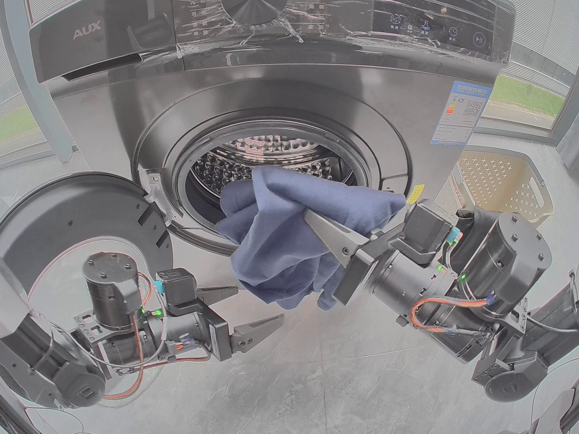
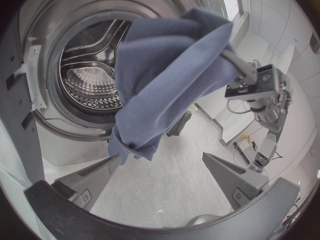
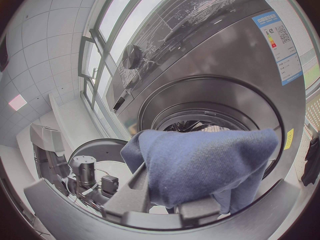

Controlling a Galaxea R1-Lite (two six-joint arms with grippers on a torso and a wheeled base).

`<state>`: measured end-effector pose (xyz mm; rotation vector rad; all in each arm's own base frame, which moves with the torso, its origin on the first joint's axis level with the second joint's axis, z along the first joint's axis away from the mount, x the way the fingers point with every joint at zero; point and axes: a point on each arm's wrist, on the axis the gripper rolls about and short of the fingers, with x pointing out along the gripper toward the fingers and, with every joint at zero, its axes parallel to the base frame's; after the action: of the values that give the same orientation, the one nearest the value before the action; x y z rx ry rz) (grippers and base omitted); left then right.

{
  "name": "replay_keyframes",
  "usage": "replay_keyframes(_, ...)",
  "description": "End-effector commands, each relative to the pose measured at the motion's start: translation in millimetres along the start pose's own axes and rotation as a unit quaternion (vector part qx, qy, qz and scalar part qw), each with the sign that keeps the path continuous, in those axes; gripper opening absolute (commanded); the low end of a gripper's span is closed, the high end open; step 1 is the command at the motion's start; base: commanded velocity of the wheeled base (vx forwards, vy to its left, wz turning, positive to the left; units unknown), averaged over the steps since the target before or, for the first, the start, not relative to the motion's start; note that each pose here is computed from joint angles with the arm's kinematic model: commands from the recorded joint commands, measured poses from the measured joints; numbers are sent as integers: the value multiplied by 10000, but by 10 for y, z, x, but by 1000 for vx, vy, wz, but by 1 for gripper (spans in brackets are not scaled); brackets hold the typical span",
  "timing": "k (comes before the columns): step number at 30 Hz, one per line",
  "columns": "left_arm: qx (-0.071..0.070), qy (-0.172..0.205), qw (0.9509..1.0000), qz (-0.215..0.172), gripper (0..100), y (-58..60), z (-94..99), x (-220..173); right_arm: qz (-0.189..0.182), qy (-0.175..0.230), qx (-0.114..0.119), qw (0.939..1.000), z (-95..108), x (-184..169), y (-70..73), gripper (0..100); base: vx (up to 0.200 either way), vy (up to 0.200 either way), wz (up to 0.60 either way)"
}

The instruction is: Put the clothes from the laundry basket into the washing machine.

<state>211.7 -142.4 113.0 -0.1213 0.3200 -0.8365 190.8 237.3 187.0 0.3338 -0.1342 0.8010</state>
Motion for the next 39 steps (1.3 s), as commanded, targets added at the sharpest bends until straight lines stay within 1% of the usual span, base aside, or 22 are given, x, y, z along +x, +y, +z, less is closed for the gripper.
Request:
replay_keyframes(1, -59, 238, 9996, 147, 100, 158, -165, 267, 99, -28, 35, 9999, 29, -56, 64, 0, 0, 0, 0)
replay_keyframes(2, -59, 238, 9996, 147, 100, 158, -165, 267, 99, -28, 35, 9999, 29, -56, 64, 0, 0, 0, 0)
replay_keyframes(3, -62, 204, 9996, 164, 100, 188, -158, 332, 197, -89, 58, 9998, 88, -97, 118, 0, 0, 0, 0)
replay_keyframes(7, -47, 111, 9997, 218, 100, 233, -116, 399, 202, -111, 53, 9997, 130, -119, 123, 0, 0, 0, 0)
replay_keyframes(8, -43, 33, 9995, 304, 100, 280, -83, 430, 211, -117, 54, 9997, 146, -139, 124, 0, 0, 0, 0)
replay_keyframes(10, -34, -35, 9994, 339, 100, 314, -59, 468, 207, -102, 60, 9997, 145, -156, 121, 0, 0, 0, 0)
replay_keyframes(16, 35, -348, 9990, 296, 100, 318, 14, 493, 190, -59, 54, 9998, 123, -162, 115, 0, 0, 0, 0)
replay_keyframes(20, 87, -576, 9975, 405, 100, 359, 46, 522, 176, -31, 55, 9998, 103, -157, 107, 0, 0, 0, 0)
replay_keyframes(25, 119, -715, 9966, 398, 100, 344, 33, 553, 143, 15, 52, 9999, 44, -127, 89, 0, 0, 0, 0)
replay_keyframes(27, 100, -755, 9963, 404, 100, 338, 26, 544, 117, 64, 42, 9999, -3, -105, 77, 0, 0, 0, 0)
replay_keyframes(28, 86, -763, 9962, 402, 0, 334, 21, 533, 103, 92, 46, 9999, -23, -99, 74, 0, 0, 0, 0)
replay_keyframes(31, 109, -794, 9961, 374, 0, 313, -5, 504, 82, 118, 38, 9999, -45, -83, 62, 0, 0, 0, 0)
replay_keyframes(33, 144, -889, 9955, 296, 0, 266, 1, 503, 80, 125, 37, 9999, -47, -83, 61, 0, 0, 0, 0)
replay_keyframes(35, 159, -919, 9953, 260, 0, 245, 0, 501, 62, 136, 33, 9999, -53, -83, 55, 0, 0, 0, 0)
replay_keyframes(39, 208, -872, 9960, 8, 0, 63, -101, 407, -30, 168, 16, 9999, -70, -83, 3, 0, 0, 0, 0)
